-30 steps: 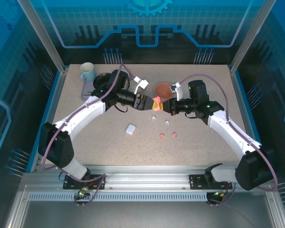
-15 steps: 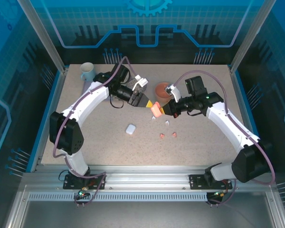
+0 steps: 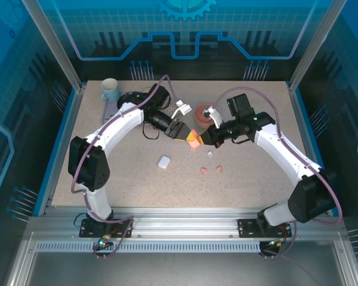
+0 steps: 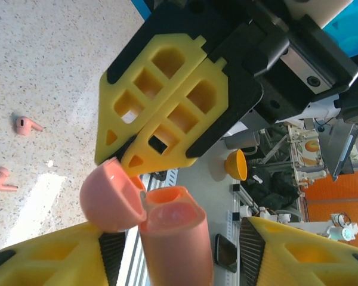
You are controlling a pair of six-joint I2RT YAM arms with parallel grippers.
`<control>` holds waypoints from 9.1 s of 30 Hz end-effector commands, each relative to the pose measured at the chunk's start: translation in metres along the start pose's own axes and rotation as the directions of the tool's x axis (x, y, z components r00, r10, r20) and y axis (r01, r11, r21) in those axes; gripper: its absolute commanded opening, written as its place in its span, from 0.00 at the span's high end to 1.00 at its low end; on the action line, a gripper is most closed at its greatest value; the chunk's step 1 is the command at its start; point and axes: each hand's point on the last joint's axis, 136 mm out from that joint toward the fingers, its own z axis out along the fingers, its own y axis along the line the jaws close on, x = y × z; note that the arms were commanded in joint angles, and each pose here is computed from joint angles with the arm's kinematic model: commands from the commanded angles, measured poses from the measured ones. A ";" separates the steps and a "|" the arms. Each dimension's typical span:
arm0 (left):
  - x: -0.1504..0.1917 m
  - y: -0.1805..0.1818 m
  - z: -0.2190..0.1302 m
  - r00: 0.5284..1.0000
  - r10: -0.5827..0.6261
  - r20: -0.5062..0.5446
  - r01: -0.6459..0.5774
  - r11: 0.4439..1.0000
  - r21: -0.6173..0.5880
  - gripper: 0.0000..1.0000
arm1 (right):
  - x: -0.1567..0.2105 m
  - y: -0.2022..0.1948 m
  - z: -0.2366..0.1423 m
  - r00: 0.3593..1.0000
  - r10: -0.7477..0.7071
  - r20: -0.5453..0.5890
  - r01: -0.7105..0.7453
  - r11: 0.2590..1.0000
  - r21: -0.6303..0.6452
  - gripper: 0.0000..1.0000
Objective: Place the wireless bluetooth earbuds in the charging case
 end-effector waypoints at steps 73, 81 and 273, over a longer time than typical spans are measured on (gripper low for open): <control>-0.015 0.046 -0.012 0.722 0.589 0.362 -0.459 0.800 -0.386 1.00 | -0.013 -0.051 -0.083 0.918 0.243 0.314 -0.356 0.854 0.381 0.42; -0.016 0.048 -0.017 0.560 0.686 0.465 -0.481 0.726 -0.491 1.00 | 0.028 -0.080 -0.071 0.838 0.396 0.376 -0.535 0.735 0.418 0.42; -0.021 -0.026 -0.009 0.351 0.762 0.544 -0.637 0.620 -0.458 1.00 | -0.064 0.054 -0.072 0.819 -0.028 0.573 -0.295 0.835 0.464 0.80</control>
